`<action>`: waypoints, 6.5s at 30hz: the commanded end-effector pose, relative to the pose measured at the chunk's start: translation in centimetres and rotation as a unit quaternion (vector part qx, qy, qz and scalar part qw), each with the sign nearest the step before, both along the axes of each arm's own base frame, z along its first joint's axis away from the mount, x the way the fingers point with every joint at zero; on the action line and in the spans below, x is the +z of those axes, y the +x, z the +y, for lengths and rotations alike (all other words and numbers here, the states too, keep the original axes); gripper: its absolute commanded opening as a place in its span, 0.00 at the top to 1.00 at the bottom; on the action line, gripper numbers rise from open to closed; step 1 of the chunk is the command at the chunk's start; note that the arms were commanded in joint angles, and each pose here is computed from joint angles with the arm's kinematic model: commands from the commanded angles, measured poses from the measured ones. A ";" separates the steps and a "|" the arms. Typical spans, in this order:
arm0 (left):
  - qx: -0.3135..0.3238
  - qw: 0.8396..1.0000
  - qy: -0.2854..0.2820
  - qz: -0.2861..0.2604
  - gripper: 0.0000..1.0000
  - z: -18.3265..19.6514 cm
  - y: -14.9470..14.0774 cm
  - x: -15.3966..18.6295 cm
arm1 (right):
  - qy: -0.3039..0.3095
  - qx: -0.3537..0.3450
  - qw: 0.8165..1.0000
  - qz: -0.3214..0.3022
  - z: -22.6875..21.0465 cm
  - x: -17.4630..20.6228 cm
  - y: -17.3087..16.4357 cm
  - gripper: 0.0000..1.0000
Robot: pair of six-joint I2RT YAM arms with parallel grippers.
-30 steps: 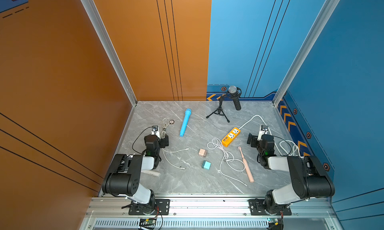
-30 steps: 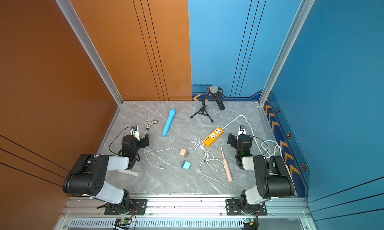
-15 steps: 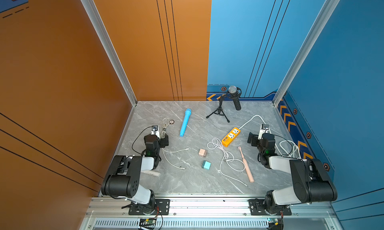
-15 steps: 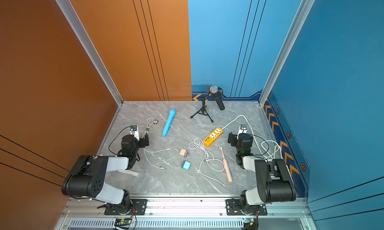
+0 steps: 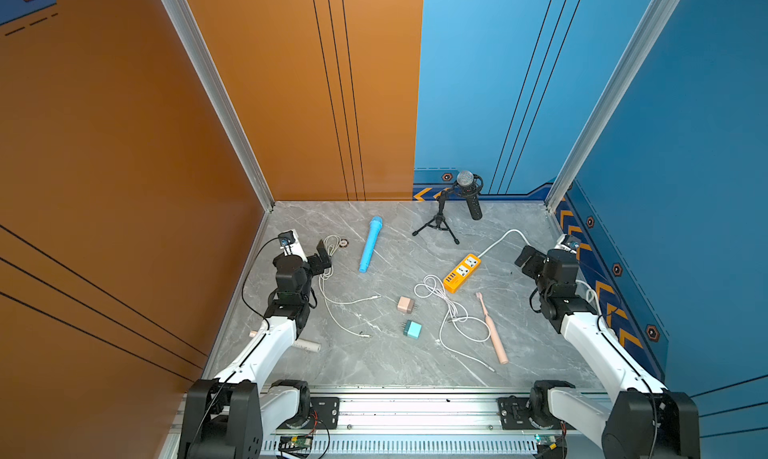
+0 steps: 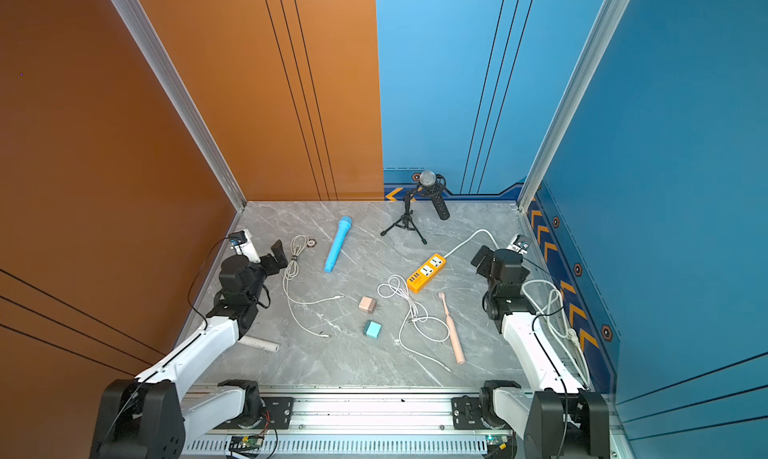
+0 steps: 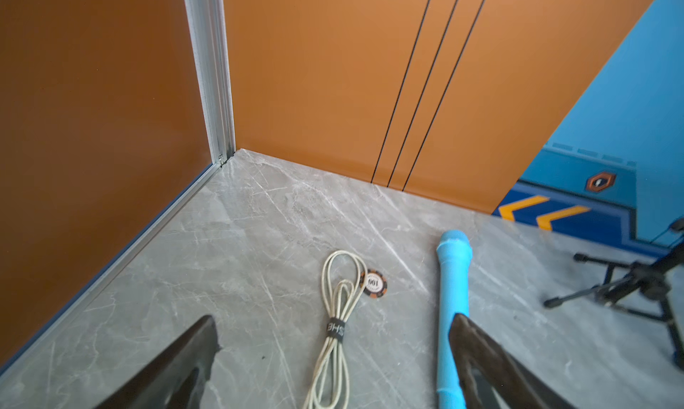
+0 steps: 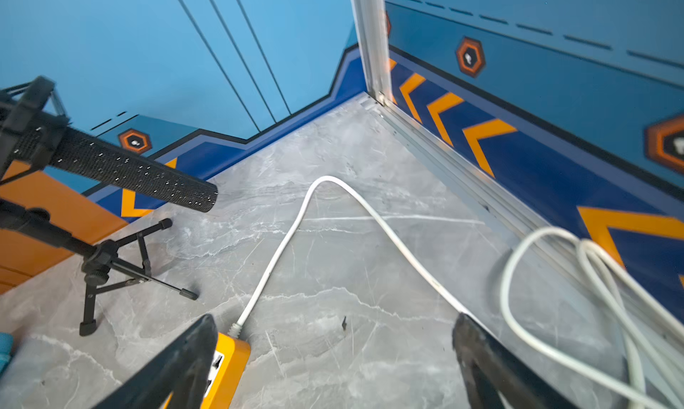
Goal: Charge the electric toothbrush
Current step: Adjust the socket at the center of the board, then pick up the plug from the center of the board.
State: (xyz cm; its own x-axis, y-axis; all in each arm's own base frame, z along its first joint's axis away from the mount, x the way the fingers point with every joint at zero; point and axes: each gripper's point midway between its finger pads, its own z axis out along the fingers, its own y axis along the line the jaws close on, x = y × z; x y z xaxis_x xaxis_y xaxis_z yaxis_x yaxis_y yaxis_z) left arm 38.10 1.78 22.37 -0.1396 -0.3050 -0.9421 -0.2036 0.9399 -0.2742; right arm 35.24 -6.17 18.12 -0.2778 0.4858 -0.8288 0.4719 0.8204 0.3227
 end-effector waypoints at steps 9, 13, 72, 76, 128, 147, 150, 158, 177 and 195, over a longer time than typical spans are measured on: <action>-0.125 0.988 -0.039 0.086 0.02 -6.9 -1.7 -2.5 | 0.083 -0.003 0.974 0.211 3.7 -6.2 -2.5 0.00; -0.205 0.970 0.019 0.131 0.02 -12.2 -3.2 -3.6 | 0.075 0.038 0.965 0.249 7.9 -6.6 -0.6 0.00; -0.530 0.764 0.193 0.312 0.02 -28.6 -18.5 -13.0 | -0.016 0.245 0.902 0.355 22.0 -10.2 0.7 0.27; -0.563 0.732 0.203 0.324 0.01 -30.2 -19.3 -14.1 | -0.002 0.246 0.908 0.340 20.9 -8.3 -1.6 0.24; -0.520 0.686 0.306 0.407 0.44 -30.0 -18.6 -20.4 | 0.085 0.240 0.913 0.319 17.0 -6.9 -7.0 0.16; -0.573 0.730 0.264 0.265 0.72 -32.8 -16.7 -13.3 | 0.242 0.343 0.874 0.246 20.2 -1.7 -9.7 0.19; -0.597 0.746 0.230 0.185 0.75 -34.4 -15.8 -9.2 | 0.279 0.382 0.851 0.227 21.7 0.0 -11.0 0.22; -0.658 0.726 0.183 0.083 0.75 -37.1 -16.0 -3.9 | 0.317 0.444 0.817 0.188 25.4 2.1 -11.9 0.25; -0.674 0.715 0.176 0.055 0.79 -38.0 -15.9 -1.8 | 0.306 0.496 0.788 0.195 29.4 2.8 -11.7 0.56; -0.649 0.737 0.180 0.063 0.42 -37.7 -14.1 -1.8 | 0.249 0.454 0.832 0.199 28.0 3.0 -9.9 0.79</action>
State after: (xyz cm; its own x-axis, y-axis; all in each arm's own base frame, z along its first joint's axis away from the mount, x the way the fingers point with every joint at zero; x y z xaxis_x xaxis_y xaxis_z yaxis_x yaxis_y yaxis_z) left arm 22.57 -35.89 19.31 -0.2018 0.4545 -0.8676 0.9415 0.3343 -0.0438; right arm 23.98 23.18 21.02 -0.9397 0.1378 -0.3131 -0.1624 0.6258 0.7629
